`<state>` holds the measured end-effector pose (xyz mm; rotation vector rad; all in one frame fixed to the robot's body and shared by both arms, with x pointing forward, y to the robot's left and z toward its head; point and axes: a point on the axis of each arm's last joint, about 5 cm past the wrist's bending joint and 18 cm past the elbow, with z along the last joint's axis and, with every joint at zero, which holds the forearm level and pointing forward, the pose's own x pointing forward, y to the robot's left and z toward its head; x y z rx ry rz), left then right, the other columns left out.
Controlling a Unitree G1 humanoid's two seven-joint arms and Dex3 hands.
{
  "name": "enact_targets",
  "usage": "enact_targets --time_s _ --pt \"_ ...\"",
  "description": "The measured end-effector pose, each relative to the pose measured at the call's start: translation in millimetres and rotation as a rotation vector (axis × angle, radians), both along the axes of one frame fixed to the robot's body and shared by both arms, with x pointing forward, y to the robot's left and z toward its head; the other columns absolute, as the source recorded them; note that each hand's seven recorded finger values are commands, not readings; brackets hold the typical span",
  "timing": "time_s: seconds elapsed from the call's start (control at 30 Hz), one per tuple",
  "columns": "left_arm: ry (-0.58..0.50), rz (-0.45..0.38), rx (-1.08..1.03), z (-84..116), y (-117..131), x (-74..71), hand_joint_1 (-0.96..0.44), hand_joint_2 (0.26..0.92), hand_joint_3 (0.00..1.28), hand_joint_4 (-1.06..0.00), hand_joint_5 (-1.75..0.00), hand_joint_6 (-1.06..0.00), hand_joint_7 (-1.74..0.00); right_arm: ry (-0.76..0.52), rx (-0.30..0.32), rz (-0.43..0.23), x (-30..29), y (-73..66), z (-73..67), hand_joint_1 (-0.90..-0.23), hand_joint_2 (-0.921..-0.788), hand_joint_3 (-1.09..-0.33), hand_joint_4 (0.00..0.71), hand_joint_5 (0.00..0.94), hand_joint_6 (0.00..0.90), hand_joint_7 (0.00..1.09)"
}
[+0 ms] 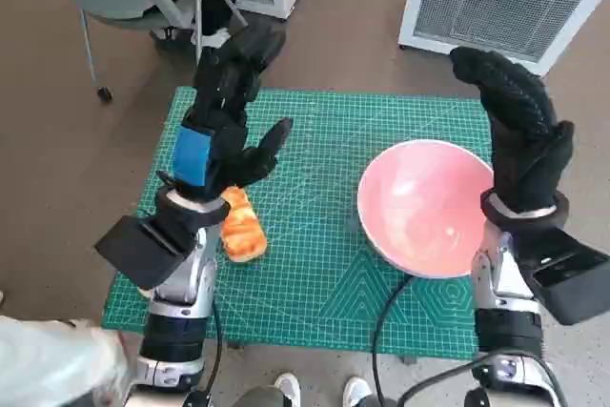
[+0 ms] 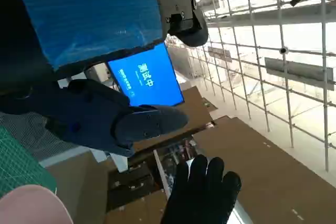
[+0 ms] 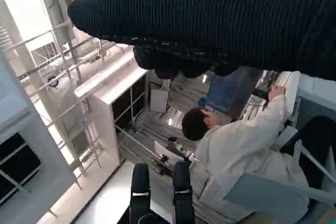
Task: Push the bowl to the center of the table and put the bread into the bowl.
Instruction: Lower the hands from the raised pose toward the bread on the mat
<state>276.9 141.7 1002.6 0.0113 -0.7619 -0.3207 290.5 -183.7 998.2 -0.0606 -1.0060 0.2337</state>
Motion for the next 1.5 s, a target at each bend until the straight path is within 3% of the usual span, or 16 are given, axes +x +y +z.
enact_targets --time_s 1.0,1.4,1.5 --pt "0.005 -0.009 -0.016 -1.0 0.9 -0.3 -0.47 0.921 0.45 -0.05 -0.48 0.0 -0.7 0.022 -0.012 -0.013 0.0 -3.4 -2.4 -0.613 -0.921 -0.743 0.344 0.0 0.286 0.16" --pt "0.022 -0.003 -0.017 -5.7 2.4 -1.9 -0.35 0.921 0.39 -0.06 -0.47 0.0 -0.69 0.027 -0.002 -0.077 -5.0 -26.7 -4.3 -0.611 -0.921 -0.78 0.331 0.0 0.269 0.16" --pt "0.025 -0.002 -0.019 -6.5 2.7 -2.2 -0.32 0.921 0.36 -0.07 -0.47 0.0 -0.68 0.029 0.005 -0.111 -8.3 -35.2 -6.6 -0.601 -0.921 -0.803 0.324 0.0 0.158 0.37"
